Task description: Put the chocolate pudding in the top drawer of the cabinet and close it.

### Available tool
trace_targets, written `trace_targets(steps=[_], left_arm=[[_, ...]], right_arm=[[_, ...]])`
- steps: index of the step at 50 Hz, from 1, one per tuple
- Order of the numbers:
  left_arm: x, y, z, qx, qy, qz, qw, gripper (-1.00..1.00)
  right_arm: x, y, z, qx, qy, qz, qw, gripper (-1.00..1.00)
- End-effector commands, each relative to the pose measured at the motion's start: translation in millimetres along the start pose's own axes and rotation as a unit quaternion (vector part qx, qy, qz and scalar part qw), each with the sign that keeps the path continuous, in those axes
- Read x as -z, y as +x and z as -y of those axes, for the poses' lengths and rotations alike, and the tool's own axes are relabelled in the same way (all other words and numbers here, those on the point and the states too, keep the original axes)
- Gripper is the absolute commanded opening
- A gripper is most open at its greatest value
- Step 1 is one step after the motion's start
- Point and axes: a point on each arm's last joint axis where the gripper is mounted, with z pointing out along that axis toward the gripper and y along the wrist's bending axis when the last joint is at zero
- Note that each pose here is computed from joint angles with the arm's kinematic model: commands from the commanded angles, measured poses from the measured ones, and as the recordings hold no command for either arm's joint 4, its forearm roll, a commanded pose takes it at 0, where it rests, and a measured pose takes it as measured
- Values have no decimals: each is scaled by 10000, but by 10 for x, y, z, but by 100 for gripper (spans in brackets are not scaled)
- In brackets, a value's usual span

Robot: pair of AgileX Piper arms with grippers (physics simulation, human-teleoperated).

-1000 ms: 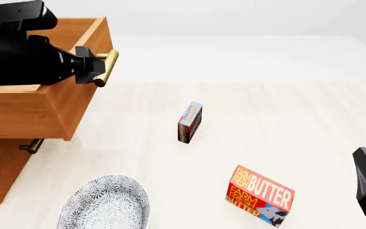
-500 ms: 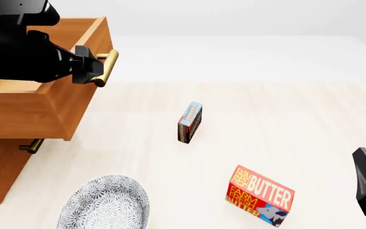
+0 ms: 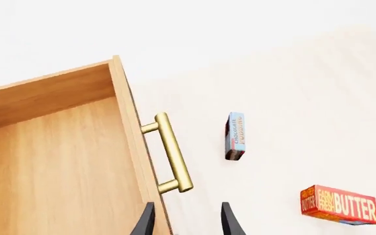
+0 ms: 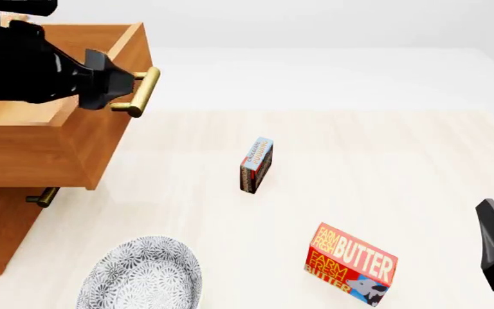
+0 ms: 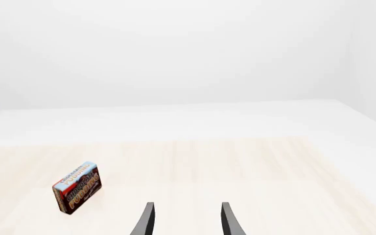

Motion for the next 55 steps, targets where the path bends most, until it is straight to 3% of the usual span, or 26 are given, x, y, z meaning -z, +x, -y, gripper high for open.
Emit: trace_targets(steps=[1,6,9,18,24,32,33,35,38,39,42,50,53,55], left_arm=[[577,-212,263,-320,1046,1331,9850,100],[707,-167,224,-257,1035,1400,9844,100],[702,-31,196,-209,1013,1425,9844,100],[844,68,216,-348,1198,1638,9786,100],[1017,131,219,-582,1354,1887,9709,100],[1051,489,166,-744,1408,2270,9608,100],[1053,545,157,-923,1370,2324,9585,100],[1081,599,168,-786,1543,2393,9554,100],[1102,655,155,-860,1546,2471,9527,100],[1138,673,162,-743,1692,2551,9491,100],[1201,739,152,-874,1802,2722,9412,100],[1228,923,121,-920,1929,2826,9351,100],[1181,1018,126,-1244,1912,2861,9307,100],[1191,1058,110,-1095,1942,2863,9319,100]], right_arm=[[1,-5,0,-1,0,0,10000,100],[1,-6,0,0,0,-1,10000,100],[1,-6,0,0,0,0,10000,100],[1,-4,0,0,0,-1,10000,100],[1,-4,0,0,0,0,10000,100],[0,-2,0,0,1,-1,10000,100],[0,-1,0,0,1,0,10000,100],[0,0,0,0,0,-1,10000,100],[0,0,0,0,1,-1,10000,100],[0,-1,0,1,0,-1,10000,100],[0,0,0,1,0,0,10000,100],[0,-1,0,0,0,1,10000,100],[0,-1,0,1,1,-1,10000,100],[0,0,0,1,0,-1,10000,100]])
